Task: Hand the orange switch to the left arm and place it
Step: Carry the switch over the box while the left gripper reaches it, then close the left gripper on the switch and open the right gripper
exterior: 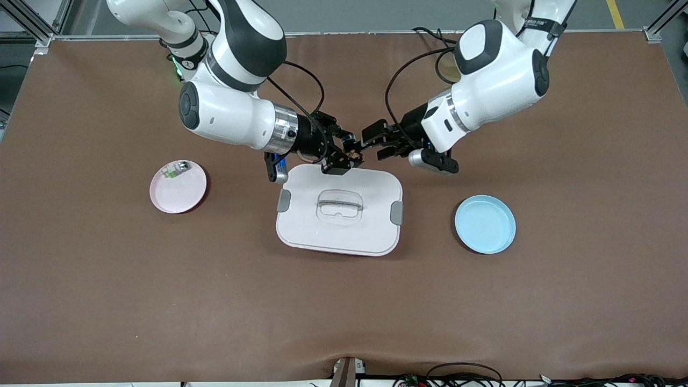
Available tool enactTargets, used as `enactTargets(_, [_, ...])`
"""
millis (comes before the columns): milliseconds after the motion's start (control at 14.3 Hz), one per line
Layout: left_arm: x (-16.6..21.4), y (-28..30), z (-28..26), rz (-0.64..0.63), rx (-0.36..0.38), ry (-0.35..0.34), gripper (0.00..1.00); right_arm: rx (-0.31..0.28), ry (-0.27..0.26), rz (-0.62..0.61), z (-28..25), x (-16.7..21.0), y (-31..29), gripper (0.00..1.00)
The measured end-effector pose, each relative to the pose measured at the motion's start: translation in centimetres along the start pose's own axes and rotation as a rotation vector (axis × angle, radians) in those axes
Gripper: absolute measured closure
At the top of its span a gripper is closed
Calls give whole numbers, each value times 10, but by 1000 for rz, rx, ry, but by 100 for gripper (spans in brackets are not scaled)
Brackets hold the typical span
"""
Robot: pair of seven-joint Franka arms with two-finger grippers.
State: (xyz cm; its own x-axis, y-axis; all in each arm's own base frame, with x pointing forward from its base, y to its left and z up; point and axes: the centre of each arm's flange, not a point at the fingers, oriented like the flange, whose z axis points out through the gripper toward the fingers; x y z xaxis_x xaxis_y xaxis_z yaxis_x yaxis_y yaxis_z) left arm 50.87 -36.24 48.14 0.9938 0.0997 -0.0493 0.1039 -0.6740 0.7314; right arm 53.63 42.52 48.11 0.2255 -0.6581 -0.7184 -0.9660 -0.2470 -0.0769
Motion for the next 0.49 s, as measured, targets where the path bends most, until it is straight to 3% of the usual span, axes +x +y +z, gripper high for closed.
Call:
enactTargets(350, [-13, 9, 21, 8, -16, 1, 28, 0, 0, -1, 0, -1, 0, 28])
enactTargets(490, [-11, 7, 24, 2, -15, 3, 46, -1, 0, -1, 1, -1, 0, 28])
